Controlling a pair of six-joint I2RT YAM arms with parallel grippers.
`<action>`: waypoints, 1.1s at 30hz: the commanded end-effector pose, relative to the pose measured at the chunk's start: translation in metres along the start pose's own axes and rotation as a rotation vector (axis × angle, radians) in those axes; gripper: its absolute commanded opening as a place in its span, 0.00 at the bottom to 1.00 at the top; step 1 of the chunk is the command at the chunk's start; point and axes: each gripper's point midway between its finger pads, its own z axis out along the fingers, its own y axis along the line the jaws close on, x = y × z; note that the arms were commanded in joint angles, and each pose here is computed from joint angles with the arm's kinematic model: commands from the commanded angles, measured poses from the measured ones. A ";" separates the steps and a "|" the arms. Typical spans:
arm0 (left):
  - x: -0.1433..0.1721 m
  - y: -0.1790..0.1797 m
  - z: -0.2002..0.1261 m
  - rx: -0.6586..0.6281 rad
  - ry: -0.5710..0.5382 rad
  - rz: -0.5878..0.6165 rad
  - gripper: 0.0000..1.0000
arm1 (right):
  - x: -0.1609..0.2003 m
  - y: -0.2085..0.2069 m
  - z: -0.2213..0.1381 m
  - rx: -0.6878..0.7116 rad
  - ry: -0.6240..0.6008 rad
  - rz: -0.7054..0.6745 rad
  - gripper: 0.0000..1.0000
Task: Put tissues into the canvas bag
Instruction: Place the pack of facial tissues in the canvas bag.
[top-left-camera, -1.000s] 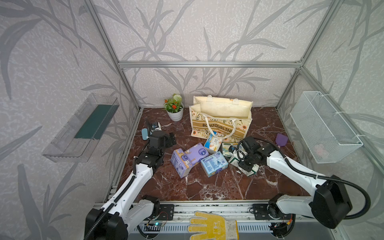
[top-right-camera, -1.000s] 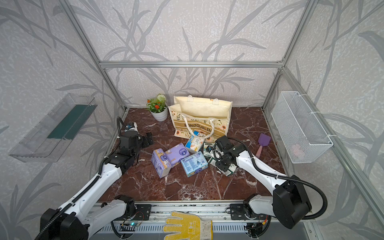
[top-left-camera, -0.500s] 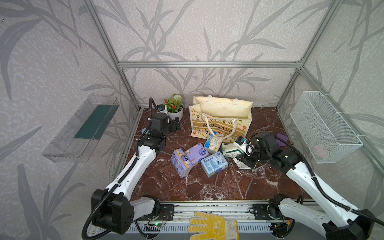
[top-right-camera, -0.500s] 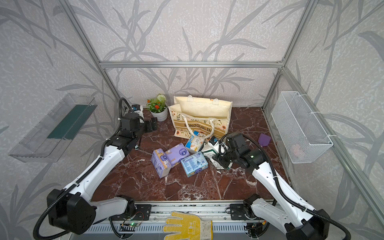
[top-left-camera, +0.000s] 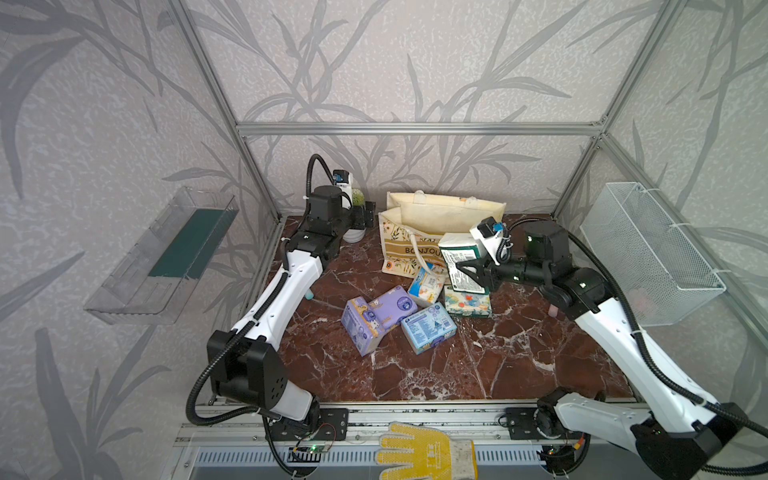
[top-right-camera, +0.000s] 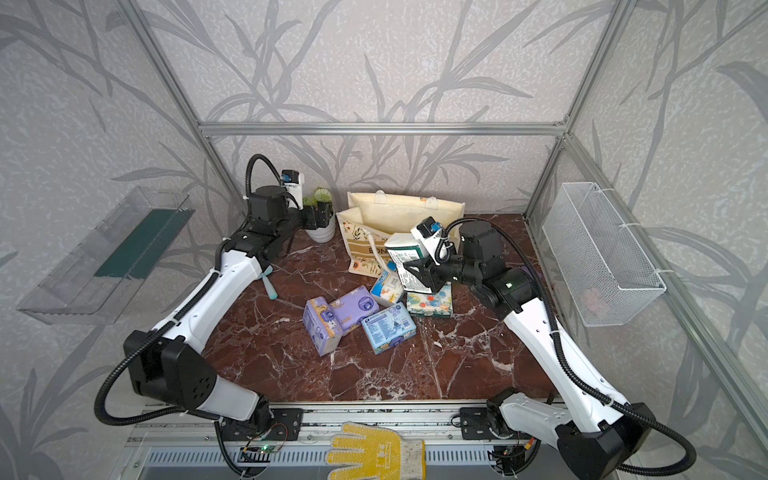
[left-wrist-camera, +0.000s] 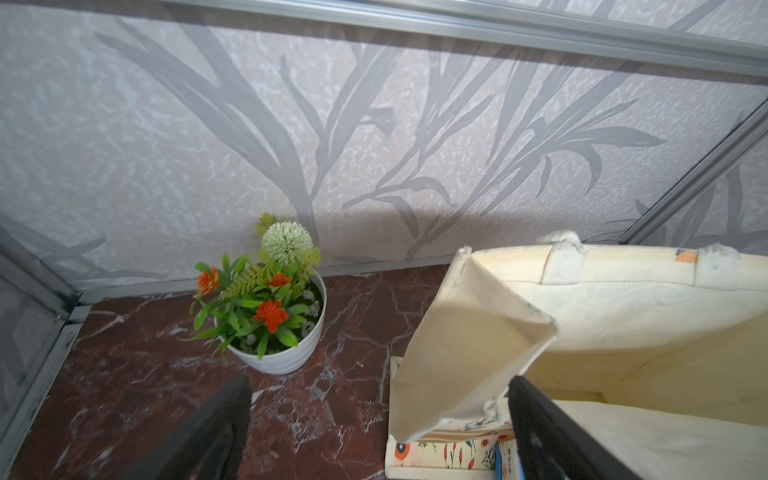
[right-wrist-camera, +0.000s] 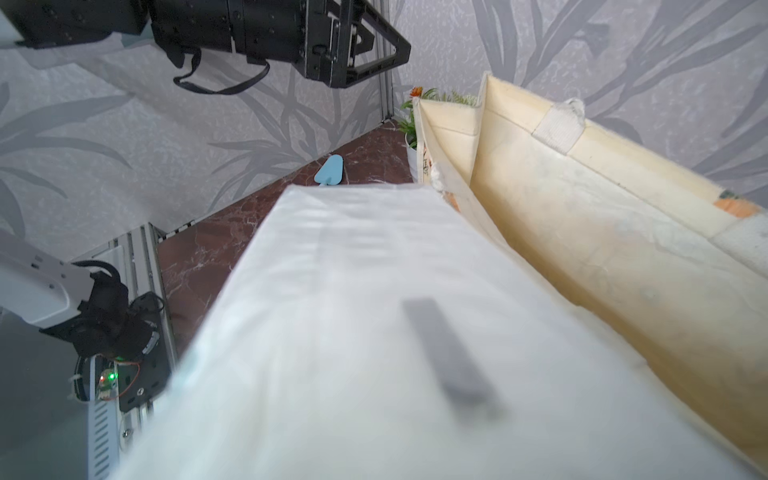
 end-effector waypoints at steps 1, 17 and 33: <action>-0.005 -0.020 0.005 0.109 0.028 0.054 0.94 | -0.041 -0.016 0.011 0.040 -0.087 0.069 0.40; 0.022 -0.053 0.042 0.317 0.227 0.148 0.72 | -0.095 -0.099 0.102 0.197 -0.128 0.330 0.41; 0.044 -0.064 0.041 0.374 0.302 0.241 0.61 | -0.066 -0.128 0.158 0.234 0.042 0.448 0.38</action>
